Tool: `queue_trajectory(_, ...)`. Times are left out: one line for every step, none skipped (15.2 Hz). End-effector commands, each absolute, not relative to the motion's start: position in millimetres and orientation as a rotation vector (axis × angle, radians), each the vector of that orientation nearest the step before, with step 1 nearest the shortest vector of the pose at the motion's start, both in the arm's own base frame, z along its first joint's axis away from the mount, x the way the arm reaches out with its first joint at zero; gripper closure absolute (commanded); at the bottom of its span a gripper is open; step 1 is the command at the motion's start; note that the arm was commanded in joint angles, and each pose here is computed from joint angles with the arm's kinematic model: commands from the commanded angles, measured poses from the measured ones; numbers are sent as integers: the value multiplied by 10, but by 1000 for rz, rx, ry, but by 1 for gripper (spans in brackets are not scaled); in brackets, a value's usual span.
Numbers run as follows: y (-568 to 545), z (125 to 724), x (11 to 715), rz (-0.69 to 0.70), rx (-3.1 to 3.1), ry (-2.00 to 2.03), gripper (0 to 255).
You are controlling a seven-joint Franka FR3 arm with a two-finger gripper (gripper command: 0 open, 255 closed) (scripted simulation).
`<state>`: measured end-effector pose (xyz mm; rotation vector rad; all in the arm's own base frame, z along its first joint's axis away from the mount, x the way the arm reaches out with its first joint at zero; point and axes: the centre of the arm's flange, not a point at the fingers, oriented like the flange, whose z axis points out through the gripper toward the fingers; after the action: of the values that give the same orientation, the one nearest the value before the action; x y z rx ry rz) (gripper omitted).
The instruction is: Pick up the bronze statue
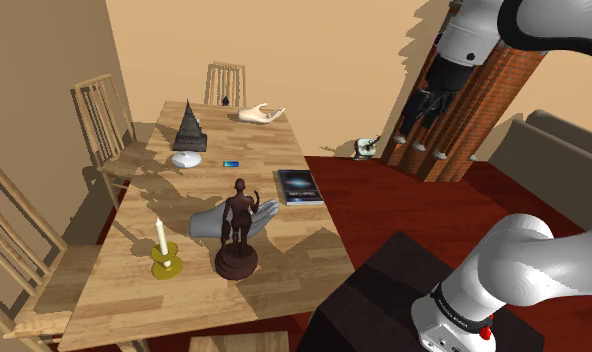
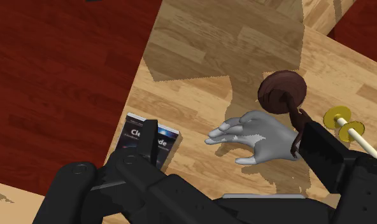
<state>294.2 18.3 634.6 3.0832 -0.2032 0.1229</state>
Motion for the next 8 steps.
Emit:
queue_trajectory(183, 6346, 2942, 123, 3083, -203, 0)
queue_trajectory(243, 6275, 3036, 121, 3085, -195, 0)
queue_trajectory(303, 6205, 3130, 120, 3087, -188, 0)
queue_trajectory(363, 6134, 3224, 118, 3089, -180, 0)
queue_trajectory(424, 6064, 3317, 116, 3090, -172, 0)
queue_trajectory(486, 5993, 3409, 115, 3092, -164, 0)
queue_trajectory(548, 5922, 3501, 113, 3094, -156, 0)
queue_trajectory(611, 5851, 3593, 111, 3096, -148, 0)
